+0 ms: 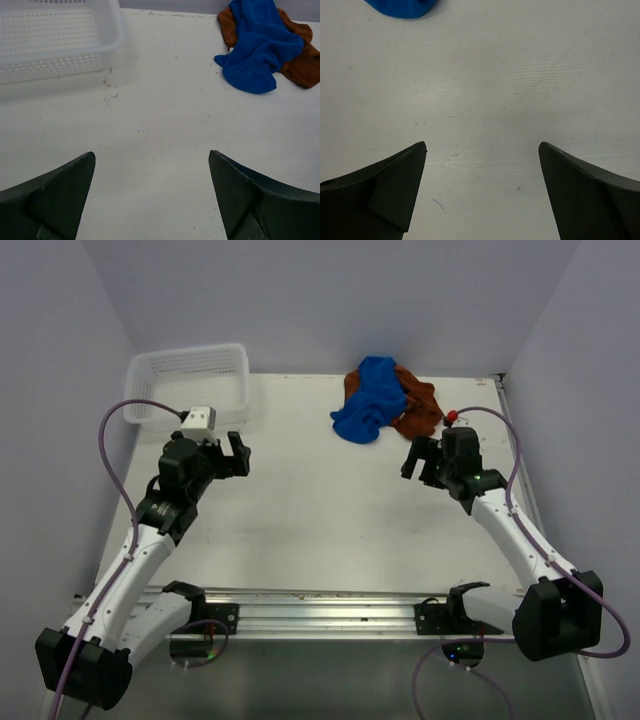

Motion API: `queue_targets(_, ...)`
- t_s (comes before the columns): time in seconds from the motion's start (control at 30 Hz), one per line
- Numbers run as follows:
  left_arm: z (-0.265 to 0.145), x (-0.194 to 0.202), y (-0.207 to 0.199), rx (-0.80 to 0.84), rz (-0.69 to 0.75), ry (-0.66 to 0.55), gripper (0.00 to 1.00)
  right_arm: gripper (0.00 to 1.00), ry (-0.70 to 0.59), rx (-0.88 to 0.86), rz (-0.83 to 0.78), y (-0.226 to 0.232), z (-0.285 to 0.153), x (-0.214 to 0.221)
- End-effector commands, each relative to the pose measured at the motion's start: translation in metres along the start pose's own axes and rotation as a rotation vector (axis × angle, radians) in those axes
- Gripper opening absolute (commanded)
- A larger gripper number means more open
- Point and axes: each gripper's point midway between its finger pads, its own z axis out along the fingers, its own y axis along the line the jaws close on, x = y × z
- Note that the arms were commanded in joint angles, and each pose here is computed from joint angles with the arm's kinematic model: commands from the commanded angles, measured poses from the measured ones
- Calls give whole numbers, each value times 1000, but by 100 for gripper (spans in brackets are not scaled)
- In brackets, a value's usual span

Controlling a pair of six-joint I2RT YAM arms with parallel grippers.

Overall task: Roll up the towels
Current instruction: Grab a towel with the right arm

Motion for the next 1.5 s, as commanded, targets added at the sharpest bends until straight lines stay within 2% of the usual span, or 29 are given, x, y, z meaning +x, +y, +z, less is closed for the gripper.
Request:
queue_targets(0.0, 1, -19, -2, -5, 14, -50, 99, 99, -86, -27, 30, 6, -7, -17)
queue_targets(0.2, -1, -20, -3, 1, 14, -57, 100, 99, -70, -39, 16, 9, -5, -16)
queue_targets(0.4, -1, -20, -7, 23, 19, -51, 100, 99, -90, -150, -1, 31, 7, -23)
queue_targets(0.53, -1, -19, -6, 19, 14, -49, 99, 98, -77, -194, 28, 49, 32, -37)
queue_targets(0.63, -2, -19, -5, 16, 13, -49, 100, 86, -52, -219, 29, 66, 56, -51)
queue_targets(0.73, -3, -20, -8, 32, 10, -45, 99, 86, -57, -237, 2, 87, 79, -78)
queue_targets(0.8, -3, -21, -13, 58, 9, -48, 99, 86, 2, -223, -11, 94, 108, -68)
queue_targets(0.83, -4, -20, -14, 64, 9, -46, 99, 86, -16, -238, -18, 106, 113, -83)
queue_targets(0.87, -4, -20, -15, 70, 7, -46, 99, 86, -7, -243, -36, 114, 121, -83)
queue_targets(0.9, -4, -21, -16, 76, 6, -51, 100, 86, 58, -218, -46, 112, 145, -65)
queue_targets(0.97, -3, -20, -16, 77, 6, -47, 100, 80, 46, -242, -85, 132, 158, -76)
queue_targets(1.0, -2, -18, -17, 81, 6, -39, 100, 80, 114, -204, -101, 126, 180, -55)
queue_targets(1.03, -2, -17, -17, 82, 7, -35, 100, 79, 94, -203, -124, 134, 184, -67)
queue_targets(1.27, -1, -18, -19, 91, 4, -35, 100, 78, 145, -140, -172, 129, 220, -39)
queue_targets(1.37, 0, -15, -24, 117, 2, -25, 100, 71, 163, -128, -191, 127, 225, -29)
queue_targets(1.4, 0, -14, -25, 124, 0, -20, 99, 65, 165, -125, -191, 126, 225, -28)
queue_targets(1.43, 0, -13, -25, 127, 0, -18, 100, 55, 166, -128, -192, 126, 225, -27)
queue_targets(1.47, 0, -14, -26, 127, -1, -21, 100, 51, 161, -132, -195, 127, 222, -29)
